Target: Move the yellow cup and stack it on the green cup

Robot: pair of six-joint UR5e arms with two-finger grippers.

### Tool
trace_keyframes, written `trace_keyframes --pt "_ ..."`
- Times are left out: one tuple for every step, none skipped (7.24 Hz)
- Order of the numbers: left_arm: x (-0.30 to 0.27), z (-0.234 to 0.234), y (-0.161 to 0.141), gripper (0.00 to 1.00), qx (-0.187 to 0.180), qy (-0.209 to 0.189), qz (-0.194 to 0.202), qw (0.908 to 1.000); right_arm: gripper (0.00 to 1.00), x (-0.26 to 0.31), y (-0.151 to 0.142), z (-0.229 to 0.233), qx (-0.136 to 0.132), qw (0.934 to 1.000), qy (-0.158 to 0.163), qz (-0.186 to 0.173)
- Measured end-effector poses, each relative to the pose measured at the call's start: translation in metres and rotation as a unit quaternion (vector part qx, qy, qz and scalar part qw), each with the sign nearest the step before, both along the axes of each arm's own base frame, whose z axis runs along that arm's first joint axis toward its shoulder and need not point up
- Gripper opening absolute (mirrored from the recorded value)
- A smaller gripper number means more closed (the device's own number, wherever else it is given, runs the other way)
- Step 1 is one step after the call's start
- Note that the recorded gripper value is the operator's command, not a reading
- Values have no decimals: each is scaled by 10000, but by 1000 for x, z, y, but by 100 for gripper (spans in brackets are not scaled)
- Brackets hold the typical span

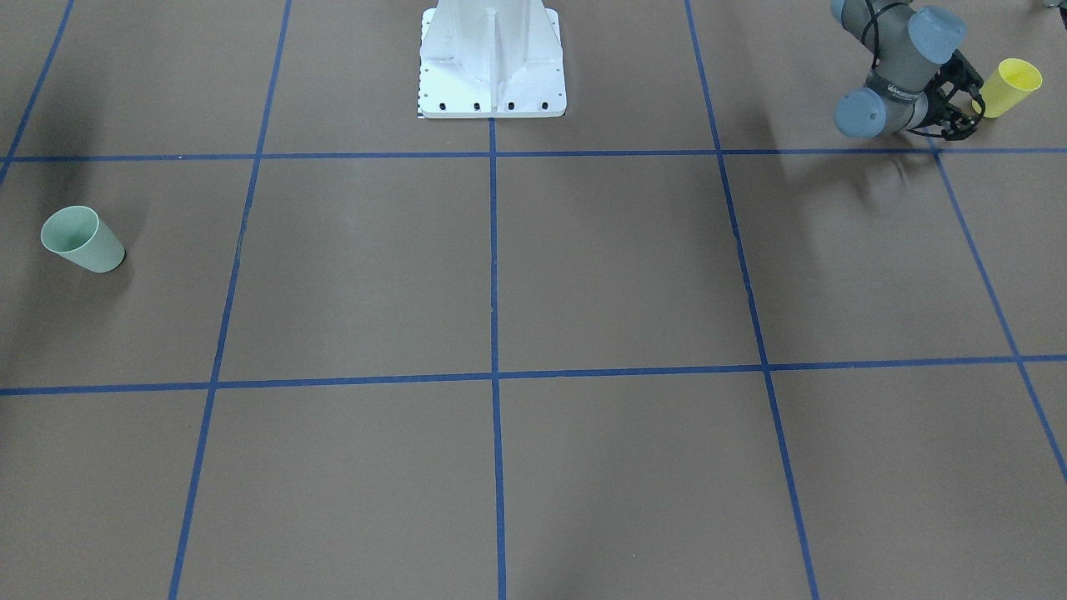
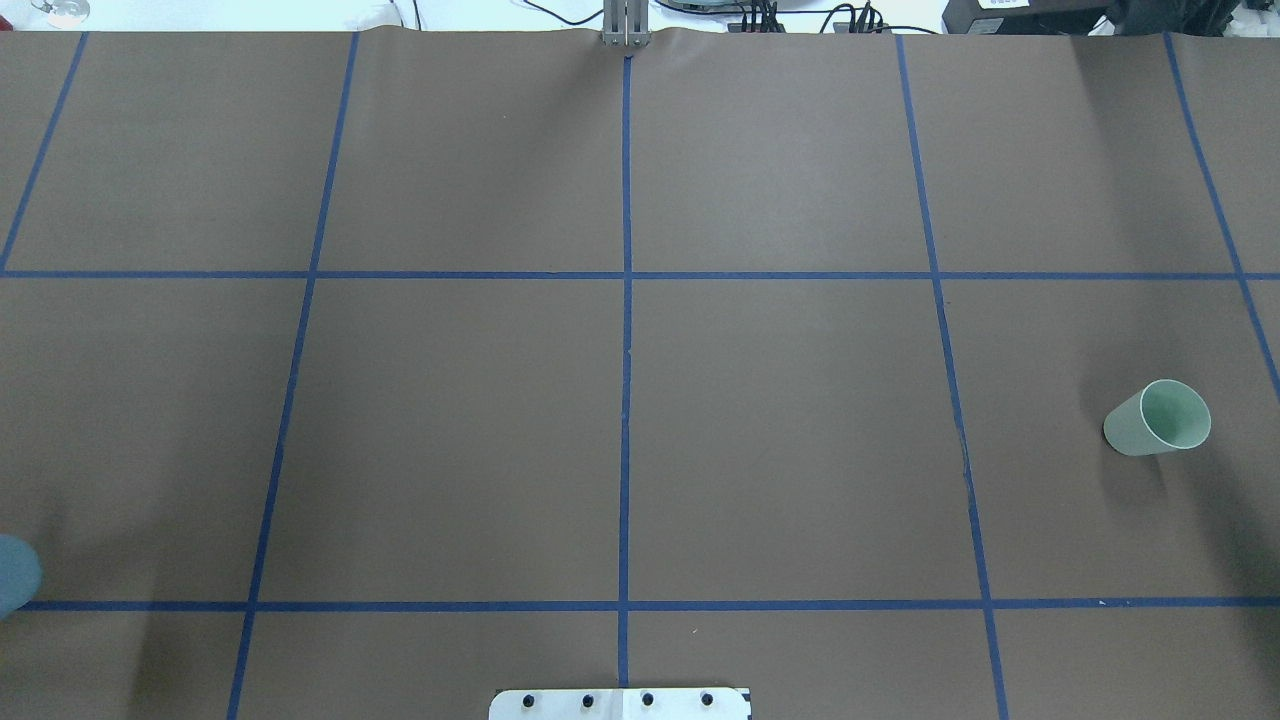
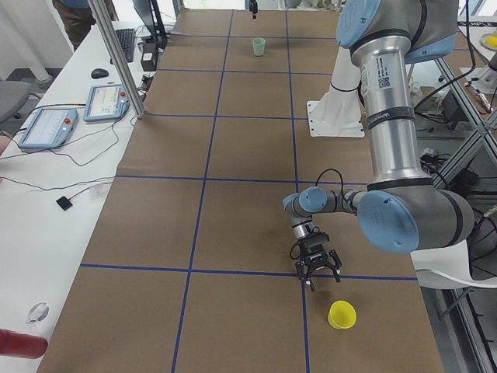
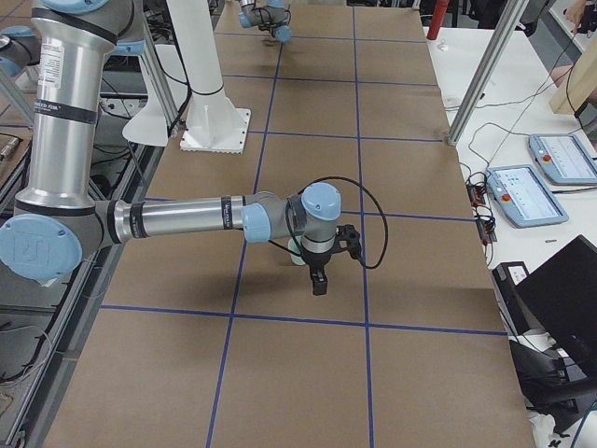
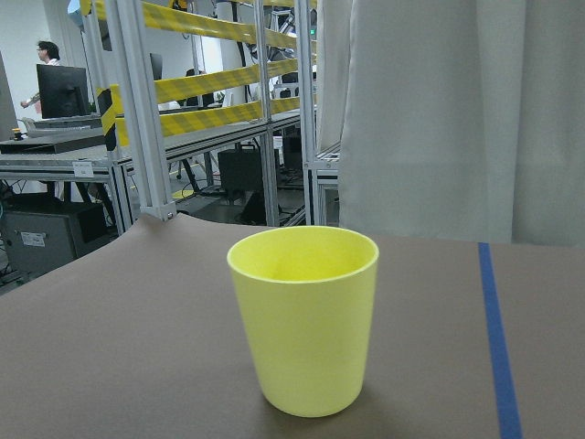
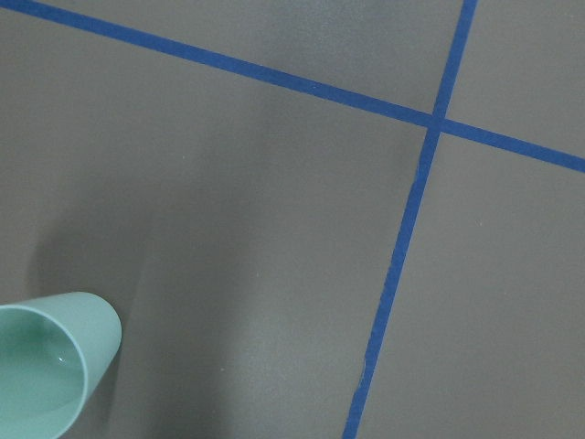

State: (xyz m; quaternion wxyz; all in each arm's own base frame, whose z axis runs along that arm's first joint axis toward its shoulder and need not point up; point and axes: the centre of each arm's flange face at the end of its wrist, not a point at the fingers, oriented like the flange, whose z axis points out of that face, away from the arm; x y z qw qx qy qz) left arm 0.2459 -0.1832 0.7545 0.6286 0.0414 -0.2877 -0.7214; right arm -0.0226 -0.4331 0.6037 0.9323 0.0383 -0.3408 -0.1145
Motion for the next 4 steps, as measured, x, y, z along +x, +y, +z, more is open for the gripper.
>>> trace_keyframes --pt "-12 4 8 94 -39 -65 40 10000 100 0 0 1 -11 10000 0 5" --pt "-26 6 14 94 -44 -75 87 9999 100 0 1 1 -27 10000 0 8" --pt "-32 8 19 95 -23 -32 154 9999 100 0 2 2 -39 10000 1 8" --pt "-33 8 24 95 -2 16 226 9997 100 0 2 3 -47 10000 -1 9"
